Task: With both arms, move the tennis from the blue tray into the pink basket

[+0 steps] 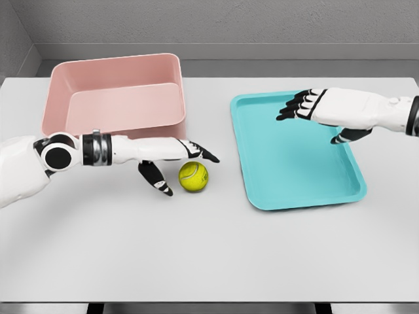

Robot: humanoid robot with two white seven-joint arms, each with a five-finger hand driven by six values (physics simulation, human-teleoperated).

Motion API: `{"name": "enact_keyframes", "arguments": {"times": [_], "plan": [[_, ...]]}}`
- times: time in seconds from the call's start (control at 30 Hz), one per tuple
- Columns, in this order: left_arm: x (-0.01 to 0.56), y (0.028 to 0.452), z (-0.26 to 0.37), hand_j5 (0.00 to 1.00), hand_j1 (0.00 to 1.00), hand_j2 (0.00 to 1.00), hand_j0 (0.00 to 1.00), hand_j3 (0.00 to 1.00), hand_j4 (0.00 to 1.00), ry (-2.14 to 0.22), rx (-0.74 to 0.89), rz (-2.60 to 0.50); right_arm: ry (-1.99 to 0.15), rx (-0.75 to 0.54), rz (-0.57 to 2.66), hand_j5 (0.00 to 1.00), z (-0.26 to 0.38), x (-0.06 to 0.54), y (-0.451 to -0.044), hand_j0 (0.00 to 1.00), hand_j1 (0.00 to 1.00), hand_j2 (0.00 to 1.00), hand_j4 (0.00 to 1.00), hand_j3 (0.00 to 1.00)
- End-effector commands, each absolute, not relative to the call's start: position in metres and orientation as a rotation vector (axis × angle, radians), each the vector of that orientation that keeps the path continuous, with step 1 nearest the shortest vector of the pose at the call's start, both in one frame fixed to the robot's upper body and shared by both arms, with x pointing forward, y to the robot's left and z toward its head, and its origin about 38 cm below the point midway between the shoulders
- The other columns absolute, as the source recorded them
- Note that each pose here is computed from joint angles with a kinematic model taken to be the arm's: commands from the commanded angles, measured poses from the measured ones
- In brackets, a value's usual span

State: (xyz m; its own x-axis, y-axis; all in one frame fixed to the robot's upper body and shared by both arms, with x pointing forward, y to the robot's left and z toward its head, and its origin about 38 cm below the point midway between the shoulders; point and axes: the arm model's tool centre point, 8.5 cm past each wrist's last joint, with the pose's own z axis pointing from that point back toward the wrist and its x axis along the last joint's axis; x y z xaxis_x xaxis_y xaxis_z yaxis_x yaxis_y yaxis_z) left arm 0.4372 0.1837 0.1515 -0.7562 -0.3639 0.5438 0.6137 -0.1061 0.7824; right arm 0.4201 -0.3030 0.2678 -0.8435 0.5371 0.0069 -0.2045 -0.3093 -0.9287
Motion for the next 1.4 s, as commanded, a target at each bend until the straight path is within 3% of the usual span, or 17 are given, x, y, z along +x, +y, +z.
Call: {"name": "enact_keyframes", "arguments": {"times": [0.0, 1.03, 1.07, 1.13, 1.2, 1.27, 1.37], "plan": [[0.437, 0.184, 0.151, 1.0, 1.0, 1.0, 1.0, 1.0, 1.0, -1.518, -0.284, -1.912, -1.484, -0.422, 2.175, 1.0, 0.269, 0.42, -0.303, 1.0, 1.0, 1.0, 1.0, 1.0], [0.441, 0.169, 0.13, 1.0, 1.0, 1.0, 1.0, 1.0, 1.0, -1.481, -0.31, -1.903, -1.481, -0.407, 2.171, 1.0, 0.263, 0.42, -0.303, 1.0, 1.0, 1.0, 1.0, 1.0], [0.441, 0.17, 0.13, 0.98, 0.98, 0.98, 0.98, 0.98, 0.98, -1.48, -0.309, -1.902, -1.48, -0.405, 2.17, 1.0, 0.262, 0.42, -0.303, 1.0, 1.0, 1.0, 1.0, 1.0], [0.441, 0.172, 0.13, 0.8, 0.8, 0.8, 0.8, 0.8, 0.8, -1.477, -0.304, -1.901, -1.48, -0.405, 2.17, 1.0, 0.262, 0.42, -0.303, 1.0, 1.0, 1.0, 1.0, 1.0], [0.441, 0.173, 0.129, 0.69, 0.69, 0.69, 0.69, 0.69, 0.69, -1.475, -0.304, -1.9, -1.481, -0.404, 2.17, 1.0, 0.262, 0.42, -0.302, 1.0, 1.0, 1.0, 1.0, 1.0], [0.44, 0.173, 0.128, 0.63, 0.63, 0.63, 0.63, 0.63, 0.63, -1.473, -0.307, -1.899, -1.483, -0.404, 2.169, 1.0, 0.262, 0.42, -0.302, 1.0, 1.0, 1.0, 1.0, 1.0], [0.44, 0.173, 0.127, 0.63, 0.63, 0.63, 0.63, 0.63, 0.63, -1.471, -0.307, -1.9, -1.484, -0.406, 2.168, 1.0, 0.263, 0.42, -0.302, 1.0, 1.0, 1.0, 1.0, 1.0]]}}
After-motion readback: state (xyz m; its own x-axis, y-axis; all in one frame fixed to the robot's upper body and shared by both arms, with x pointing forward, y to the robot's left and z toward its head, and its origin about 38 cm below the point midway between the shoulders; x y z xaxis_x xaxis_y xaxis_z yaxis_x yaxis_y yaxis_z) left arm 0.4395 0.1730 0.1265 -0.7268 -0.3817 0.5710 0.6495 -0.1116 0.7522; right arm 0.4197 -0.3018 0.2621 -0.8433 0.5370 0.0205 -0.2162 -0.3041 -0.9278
